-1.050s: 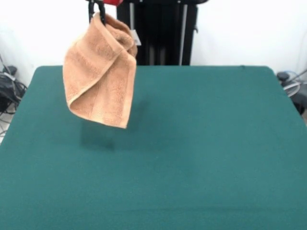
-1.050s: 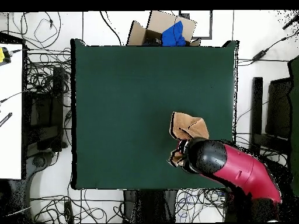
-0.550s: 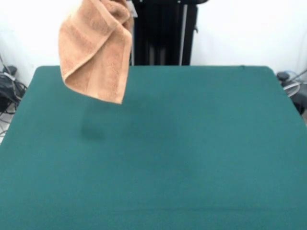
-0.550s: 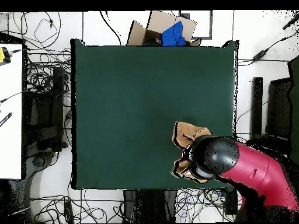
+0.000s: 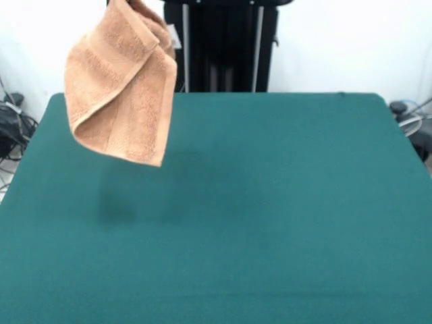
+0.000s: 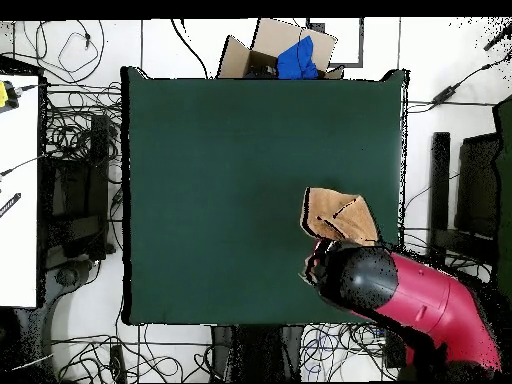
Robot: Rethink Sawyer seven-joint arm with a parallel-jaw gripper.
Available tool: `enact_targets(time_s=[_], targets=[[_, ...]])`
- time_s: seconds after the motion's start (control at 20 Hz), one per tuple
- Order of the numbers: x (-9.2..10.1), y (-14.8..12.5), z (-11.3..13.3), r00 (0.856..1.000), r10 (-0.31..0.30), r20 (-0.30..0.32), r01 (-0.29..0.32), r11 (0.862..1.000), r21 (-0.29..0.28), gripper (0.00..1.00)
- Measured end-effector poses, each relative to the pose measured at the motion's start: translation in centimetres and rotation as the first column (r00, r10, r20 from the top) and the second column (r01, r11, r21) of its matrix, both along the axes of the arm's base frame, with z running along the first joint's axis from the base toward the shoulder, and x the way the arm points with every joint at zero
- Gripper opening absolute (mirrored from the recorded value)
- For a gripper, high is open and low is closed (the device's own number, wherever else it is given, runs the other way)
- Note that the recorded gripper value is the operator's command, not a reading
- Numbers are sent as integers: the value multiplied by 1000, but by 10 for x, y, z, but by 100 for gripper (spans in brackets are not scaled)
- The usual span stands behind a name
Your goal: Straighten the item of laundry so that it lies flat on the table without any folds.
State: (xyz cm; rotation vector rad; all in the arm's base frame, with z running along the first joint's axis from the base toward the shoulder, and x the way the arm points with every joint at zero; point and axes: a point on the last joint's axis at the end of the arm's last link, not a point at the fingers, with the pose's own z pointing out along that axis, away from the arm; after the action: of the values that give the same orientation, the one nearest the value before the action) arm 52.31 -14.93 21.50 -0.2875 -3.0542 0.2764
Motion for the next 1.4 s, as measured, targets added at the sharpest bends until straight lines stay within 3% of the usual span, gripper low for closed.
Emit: enact_targets(time_s=[0.6, 1.1, 1.4], targets=[[-6, 16, -45, 996, 55, 67, -55, 998, -10, 0], [-11, 51, -79, 988, 147, 47, -147, 989, -1, 0], [-22, 61, -91, 976, 219, 7, -219, 975, -26, 0]])
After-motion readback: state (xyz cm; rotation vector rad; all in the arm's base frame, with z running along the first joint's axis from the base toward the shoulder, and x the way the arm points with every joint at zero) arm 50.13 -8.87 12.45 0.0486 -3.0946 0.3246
